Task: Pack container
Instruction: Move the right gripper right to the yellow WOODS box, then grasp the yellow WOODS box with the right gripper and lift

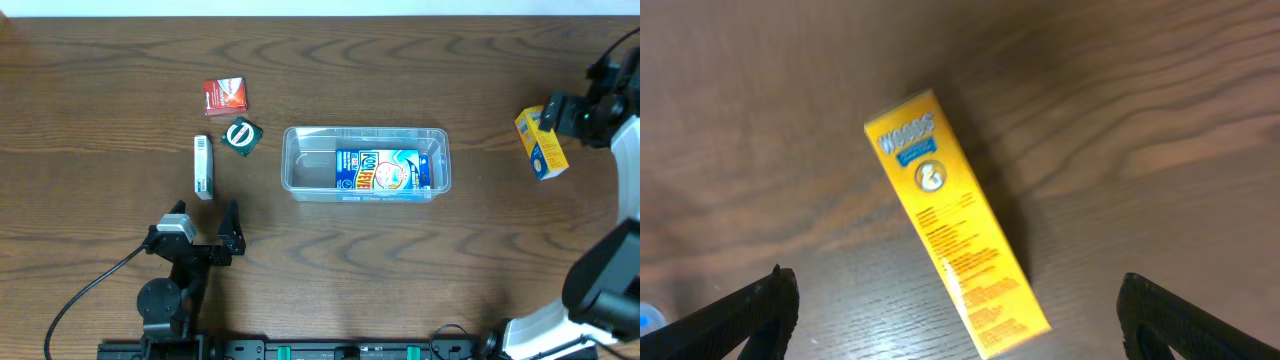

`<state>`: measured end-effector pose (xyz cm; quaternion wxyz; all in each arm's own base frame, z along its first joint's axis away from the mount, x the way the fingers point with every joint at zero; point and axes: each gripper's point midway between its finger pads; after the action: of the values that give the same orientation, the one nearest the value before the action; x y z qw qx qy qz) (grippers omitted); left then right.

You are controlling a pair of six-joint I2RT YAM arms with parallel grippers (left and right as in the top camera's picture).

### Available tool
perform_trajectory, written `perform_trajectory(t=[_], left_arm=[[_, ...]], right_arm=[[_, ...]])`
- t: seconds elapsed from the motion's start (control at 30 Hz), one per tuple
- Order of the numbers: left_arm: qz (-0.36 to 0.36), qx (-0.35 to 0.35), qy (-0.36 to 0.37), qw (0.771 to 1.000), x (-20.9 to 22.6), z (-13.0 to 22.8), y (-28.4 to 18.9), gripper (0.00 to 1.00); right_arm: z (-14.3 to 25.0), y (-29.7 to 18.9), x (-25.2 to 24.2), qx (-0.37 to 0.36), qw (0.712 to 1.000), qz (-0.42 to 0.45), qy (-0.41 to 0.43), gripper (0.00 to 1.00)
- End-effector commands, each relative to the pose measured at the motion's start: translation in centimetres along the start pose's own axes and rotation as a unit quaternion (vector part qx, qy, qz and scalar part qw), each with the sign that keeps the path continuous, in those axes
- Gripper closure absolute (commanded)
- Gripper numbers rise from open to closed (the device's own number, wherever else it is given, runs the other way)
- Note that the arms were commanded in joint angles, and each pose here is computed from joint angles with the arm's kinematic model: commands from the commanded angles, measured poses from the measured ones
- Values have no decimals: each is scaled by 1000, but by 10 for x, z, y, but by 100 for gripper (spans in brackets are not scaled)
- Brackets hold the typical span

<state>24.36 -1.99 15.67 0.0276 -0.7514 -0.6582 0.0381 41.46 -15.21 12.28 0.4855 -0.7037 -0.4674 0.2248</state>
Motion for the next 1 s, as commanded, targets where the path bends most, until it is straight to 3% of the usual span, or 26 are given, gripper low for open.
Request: perform_trajectory(t=[0.0,0.47,0.77,0.97], left_arm=[[1,24,0,1000,0,17,1,2],[1,24,0,1000,0,17,1,2],[1,24,0,1000,0,17,1,2],[1,24,0,1000,0,17,1,2]], right_arm=[[2,14,3,17,999,-16,-45,1],[29,61,-6,81,995,-13,-52,1],[50,85,-9,122,991,-16,-49,8],[56,87,-11,135,990,-13,-47,22]])
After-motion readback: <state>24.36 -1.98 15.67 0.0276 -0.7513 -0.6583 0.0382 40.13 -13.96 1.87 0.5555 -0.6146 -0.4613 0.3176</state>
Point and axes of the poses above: each gripper's point midway between its finger pads, its own y axis out along the fingers, its own x axis along the line the jaws close on, z = x × y, and after that the axes turned 14 degrees about y, right-handed
